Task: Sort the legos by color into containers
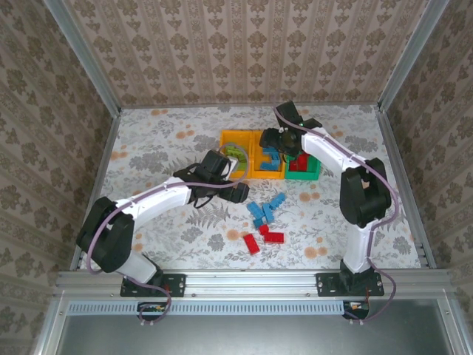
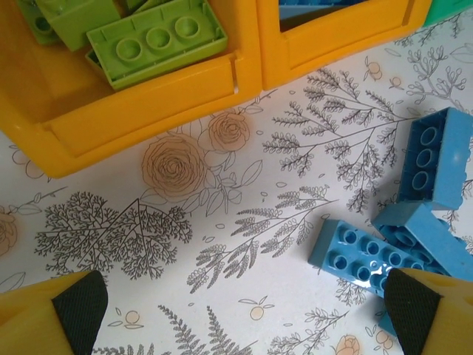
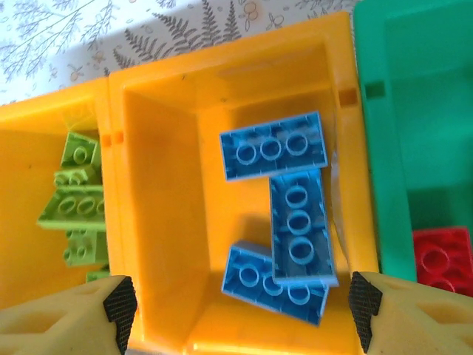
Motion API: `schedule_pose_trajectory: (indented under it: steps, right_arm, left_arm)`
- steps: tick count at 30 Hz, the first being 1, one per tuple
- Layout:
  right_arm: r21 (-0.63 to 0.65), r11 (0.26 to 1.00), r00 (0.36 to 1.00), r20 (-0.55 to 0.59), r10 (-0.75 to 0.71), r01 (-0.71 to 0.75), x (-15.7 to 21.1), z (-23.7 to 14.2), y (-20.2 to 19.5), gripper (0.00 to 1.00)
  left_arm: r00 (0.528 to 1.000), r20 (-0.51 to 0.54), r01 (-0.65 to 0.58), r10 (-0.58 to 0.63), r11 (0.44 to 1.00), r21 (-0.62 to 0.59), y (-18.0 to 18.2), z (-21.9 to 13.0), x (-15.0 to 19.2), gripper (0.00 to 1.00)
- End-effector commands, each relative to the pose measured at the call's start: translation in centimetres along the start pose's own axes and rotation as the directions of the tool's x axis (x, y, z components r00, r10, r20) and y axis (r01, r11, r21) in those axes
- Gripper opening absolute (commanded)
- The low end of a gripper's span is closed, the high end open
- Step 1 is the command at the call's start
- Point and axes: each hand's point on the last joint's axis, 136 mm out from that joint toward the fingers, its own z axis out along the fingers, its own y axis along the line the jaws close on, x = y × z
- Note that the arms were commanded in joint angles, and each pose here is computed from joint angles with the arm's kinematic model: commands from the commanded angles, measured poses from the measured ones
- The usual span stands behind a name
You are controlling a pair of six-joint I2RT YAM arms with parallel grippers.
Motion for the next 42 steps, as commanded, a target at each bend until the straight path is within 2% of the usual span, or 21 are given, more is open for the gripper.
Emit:
schedule_pose_trajectory:
  steps: [1,6,11,19,26,29,34,36,42]
  right_arm:
    - [-0.032,0.999,1.000,-0.005,-0.011,0.010,1.6,-3.5,0.1,0.78]
    - [0.012,1.000,0.995,-0.094,-0.025,0.026,7.0,-3.8,-2.3,0.72]
    - [0.075,0.997,0.977,-0.212,0.035,-0.020,12.9,-2.9,-4.3,0.72]
    - [0.114,0.983,0.941,-0.292,0.173,-0.146,17.8,-0.2,-4.4,0.72]
    - [0.146,0.979,0.945,-0.276,0.175,-0.139,17.5,1.7,-4.6,0.69]
    - [0.156,0.979,0.945,-0.280,0.171,-0.130,17.4,2.2,-4.6,0.60]
    - [0.164,0.979,0.945,-0.281,0.166,-0.123,17.5,2.5,-4.7,0.34]
    - [0.157,0.980,0.953,-0.259,0.160,-0.122,16.9,1.8,-4.6,0.27]
    - [0.140,0.987,0.979,-0.180,0.099,-0.074,14.5,-1.5,-4.1,0.24]
  left_arm:
    - [1.000,0.021,-0.008,0.008,1.000,-0.006,-0.1,0.1,-0.6,1.00]
    - [1.000,0.013,0.015,-0.015,0.998,-0.064,1.0,0.4,-0.3,1.00]
    - [0.999,0.030,0.026,-0.024,0.998,-0.049,1.0,0.5,-0.5,1.00]
    - [0.999,0.026,0.027,-0.026,0.998,-0.053,1.1,0.5,-0.1,1.00]
    - [0.999,0.022,0.029,-0.028,0.998,-0.058,1.3,0.5,0.5,1.00]
    - [0.999,0.025,0.029,-0.028,0.998,-0.061,1.3,0.4,0.5,1.00]
    - [0.999,0.025,0.028,-0.027,0.998,-0.063,1.4,0.4,0.5,1.00]
    - [0.999,0.026,0.025,-0.024,0.998,-0.062,1.4,0.4,0.5,1.00]
    - [0.999,0.023,0.032,-0.031,0.998,-0.050,1.2,0.7,0.6,1.00]
